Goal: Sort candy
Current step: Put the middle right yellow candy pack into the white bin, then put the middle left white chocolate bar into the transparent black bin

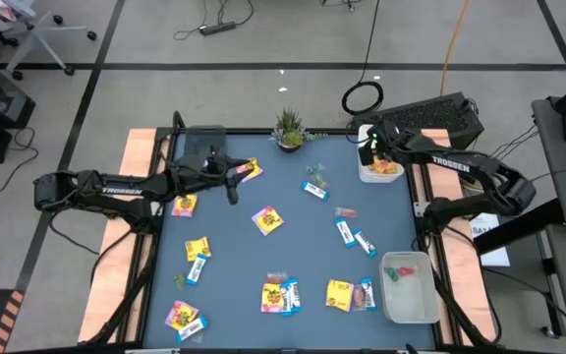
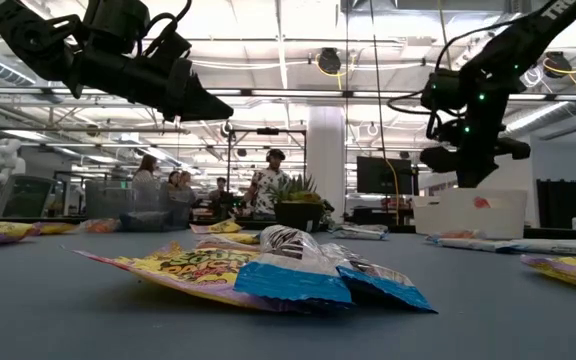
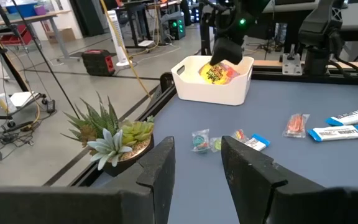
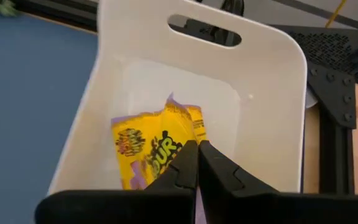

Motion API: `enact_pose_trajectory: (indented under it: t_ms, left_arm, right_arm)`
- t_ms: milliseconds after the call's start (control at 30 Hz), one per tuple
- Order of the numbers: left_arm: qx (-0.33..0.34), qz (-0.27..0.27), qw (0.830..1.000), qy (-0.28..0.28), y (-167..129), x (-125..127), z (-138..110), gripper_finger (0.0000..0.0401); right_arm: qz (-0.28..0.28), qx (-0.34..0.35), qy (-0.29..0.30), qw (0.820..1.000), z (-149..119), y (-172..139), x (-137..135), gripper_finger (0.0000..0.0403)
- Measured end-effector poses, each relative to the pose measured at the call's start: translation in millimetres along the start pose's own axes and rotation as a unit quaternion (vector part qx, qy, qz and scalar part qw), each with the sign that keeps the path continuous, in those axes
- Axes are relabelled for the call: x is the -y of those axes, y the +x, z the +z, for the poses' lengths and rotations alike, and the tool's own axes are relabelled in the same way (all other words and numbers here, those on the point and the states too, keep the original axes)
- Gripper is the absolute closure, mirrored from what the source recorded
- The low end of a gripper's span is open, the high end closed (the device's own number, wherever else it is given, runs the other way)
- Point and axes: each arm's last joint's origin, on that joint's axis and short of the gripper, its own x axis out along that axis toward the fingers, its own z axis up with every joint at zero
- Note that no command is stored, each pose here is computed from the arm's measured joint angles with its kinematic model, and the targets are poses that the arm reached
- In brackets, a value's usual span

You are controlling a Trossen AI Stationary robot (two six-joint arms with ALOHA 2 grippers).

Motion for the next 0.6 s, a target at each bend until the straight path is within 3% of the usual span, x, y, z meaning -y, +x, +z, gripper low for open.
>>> enact_pose_trajectory:
  t_ms: [200,400,500,600]
  left_arm:
    - [-0.02,0.004,1.0,0.002,-0.1,0.1,-3.8,0.0263]
    - [-0.021,0.015,1.0,0.002,-0.1,-0.6,-3.7,0.0263]
    - [-0.02,0.015,1.0,0.002,-0.1,-0.7,-3.7,0.0263]
    - [-0.02,0.015,1.0,0.002,-0.1,-0.6,-3.7,0.0263]
  right_arm:
    - [0.0,0.01,-0.03,1.0,1.2,-3.3,1.1,0.0359]
    - [0.024,0.051,-0.062,0.997,5.9,-26.1,2.6,0.0322]
    - [0.049,0.085,-0.081,0.992,4.5,-43.2,-0.2,0.0339]
    - [0.09,0.127,-0.107,0.982,1.2,-61.7,-9.0,0.0381]
